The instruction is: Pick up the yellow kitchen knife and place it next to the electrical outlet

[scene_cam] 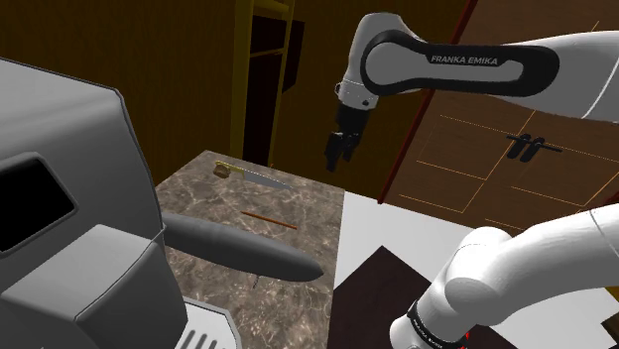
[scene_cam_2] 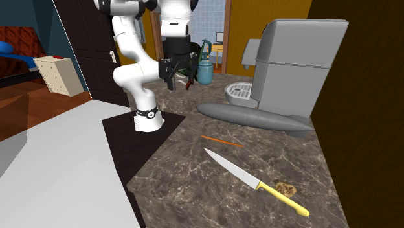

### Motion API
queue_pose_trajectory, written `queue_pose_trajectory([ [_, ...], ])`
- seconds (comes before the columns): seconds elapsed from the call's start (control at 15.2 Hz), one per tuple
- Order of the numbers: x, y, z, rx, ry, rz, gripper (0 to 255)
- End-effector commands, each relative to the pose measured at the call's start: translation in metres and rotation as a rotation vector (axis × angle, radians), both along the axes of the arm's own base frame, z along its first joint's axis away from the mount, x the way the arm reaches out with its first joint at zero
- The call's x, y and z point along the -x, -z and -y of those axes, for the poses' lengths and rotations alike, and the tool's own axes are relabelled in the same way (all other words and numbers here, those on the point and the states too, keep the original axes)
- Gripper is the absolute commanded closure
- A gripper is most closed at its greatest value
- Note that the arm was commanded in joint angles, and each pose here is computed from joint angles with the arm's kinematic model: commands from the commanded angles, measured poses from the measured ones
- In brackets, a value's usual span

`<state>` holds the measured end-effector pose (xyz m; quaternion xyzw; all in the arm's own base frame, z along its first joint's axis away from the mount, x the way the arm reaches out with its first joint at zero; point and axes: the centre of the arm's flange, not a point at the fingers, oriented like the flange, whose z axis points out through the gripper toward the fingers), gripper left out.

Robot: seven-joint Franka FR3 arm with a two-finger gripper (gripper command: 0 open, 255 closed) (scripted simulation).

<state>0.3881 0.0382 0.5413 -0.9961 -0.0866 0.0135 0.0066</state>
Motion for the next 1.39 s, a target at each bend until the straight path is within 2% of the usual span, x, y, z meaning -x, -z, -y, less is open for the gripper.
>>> queue_pose_trajectory([
  [0.0,-0.024,0.013,-0.005,0.006,-0.012,0.0,0],
  [1.32,-0.252,0.144,-0.048,0.067,-0.13,-0.007,0],
])
